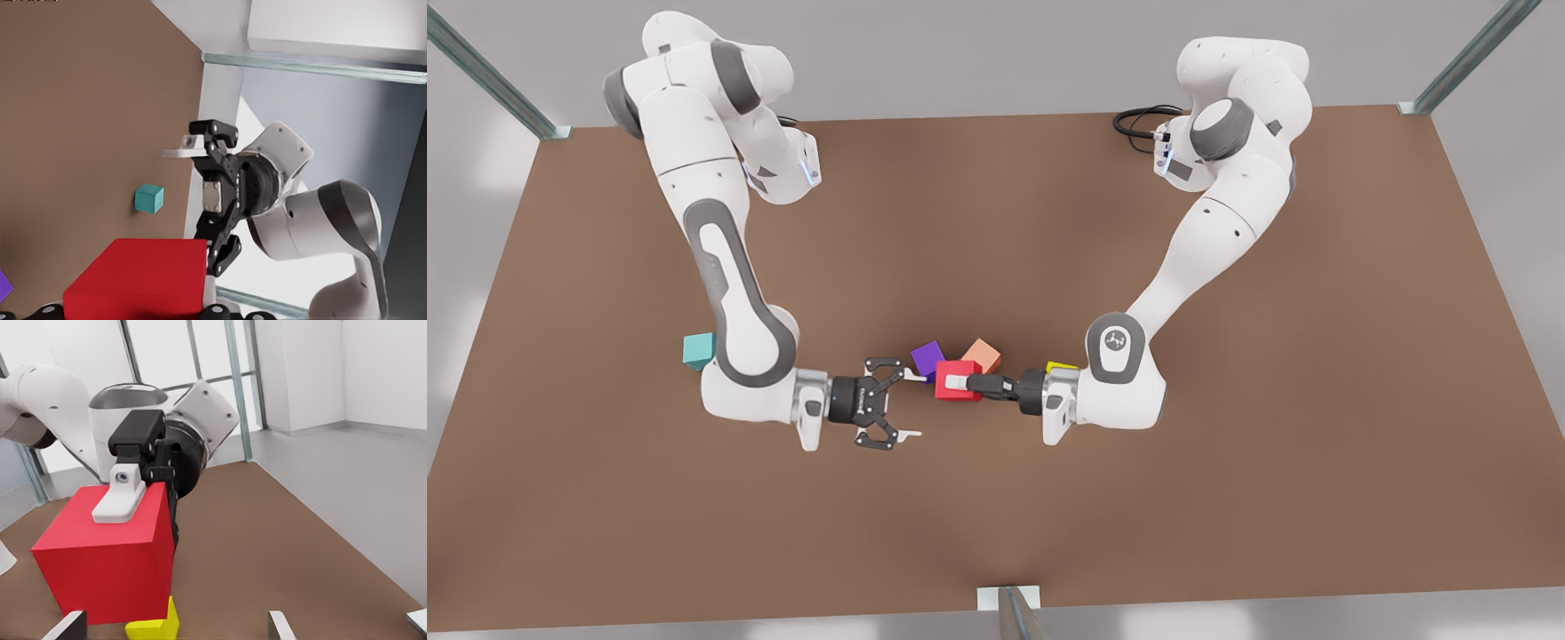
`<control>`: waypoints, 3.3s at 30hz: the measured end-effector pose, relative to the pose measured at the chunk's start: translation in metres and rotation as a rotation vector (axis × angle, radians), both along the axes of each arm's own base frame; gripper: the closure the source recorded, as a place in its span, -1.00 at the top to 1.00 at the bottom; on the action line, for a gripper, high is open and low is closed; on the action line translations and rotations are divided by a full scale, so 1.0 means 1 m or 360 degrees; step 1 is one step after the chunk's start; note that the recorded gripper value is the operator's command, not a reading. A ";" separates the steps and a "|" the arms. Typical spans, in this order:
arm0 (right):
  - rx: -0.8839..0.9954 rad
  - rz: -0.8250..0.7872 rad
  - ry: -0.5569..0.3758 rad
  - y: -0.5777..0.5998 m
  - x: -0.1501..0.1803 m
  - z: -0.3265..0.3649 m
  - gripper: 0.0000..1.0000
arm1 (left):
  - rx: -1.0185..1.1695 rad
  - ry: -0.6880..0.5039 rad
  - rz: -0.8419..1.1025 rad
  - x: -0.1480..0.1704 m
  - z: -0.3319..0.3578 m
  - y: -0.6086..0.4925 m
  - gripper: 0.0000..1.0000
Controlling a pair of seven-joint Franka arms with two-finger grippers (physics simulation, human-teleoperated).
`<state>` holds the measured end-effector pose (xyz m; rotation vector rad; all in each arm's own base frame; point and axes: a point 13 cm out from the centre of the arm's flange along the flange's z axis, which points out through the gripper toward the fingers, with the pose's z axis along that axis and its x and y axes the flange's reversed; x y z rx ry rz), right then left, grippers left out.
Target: Pick up red wooden cube and pass to hand red wooden cube and place in blue wooden cube
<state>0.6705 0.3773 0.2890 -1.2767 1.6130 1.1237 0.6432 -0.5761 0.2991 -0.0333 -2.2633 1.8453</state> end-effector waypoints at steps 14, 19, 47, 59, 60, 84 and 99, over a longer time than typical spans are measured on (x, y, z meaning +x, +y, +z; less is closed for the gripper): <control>0.0115 0.0086 -0.0195 0.023 -0.032 0.000 1.00 | -0.0031 -0.0150 -0.0027 0.000 -0.008 -0.004 0.19; 0.0152 0.0105 -0.0251 0.033 -0.033 0.000 1.00 | -0.0042 -0.0190 -0.0023 0.003 -0.010 -0.005 0.19; 0.0227 0.0127 -0.0388 0.060 -0.030 -0.003 0.31 | -0.0062 -0.0300 0.0059 0.026 0.000 0.012 1.00; -0.0787 0.0645 -0.0624 -0.121 0.005 0.003 0.32 | 0.1387 -0.0762 -0.0510 0.044 0.089 0.384 1.00; -0.0999 0.0722 -0.0564 -0.147 -0.003 -0.003 0.32 | 0.1627 -0.0687 -0.0564 0.026 0.090 0.414 1.00; -0.2294 -0.0509 0.0571 -0.470 -0.189 -0.144 0.32 | 0.2105 -0.0022 -0.0323 -0.080 0.092 0.525 1.00; -0.2262 -0.0852 0.0795 -0.495 -0.210 -0.173 0.32 | 0.2079 0.0108 -0.0363 -0.096 0.085 0.525 1.00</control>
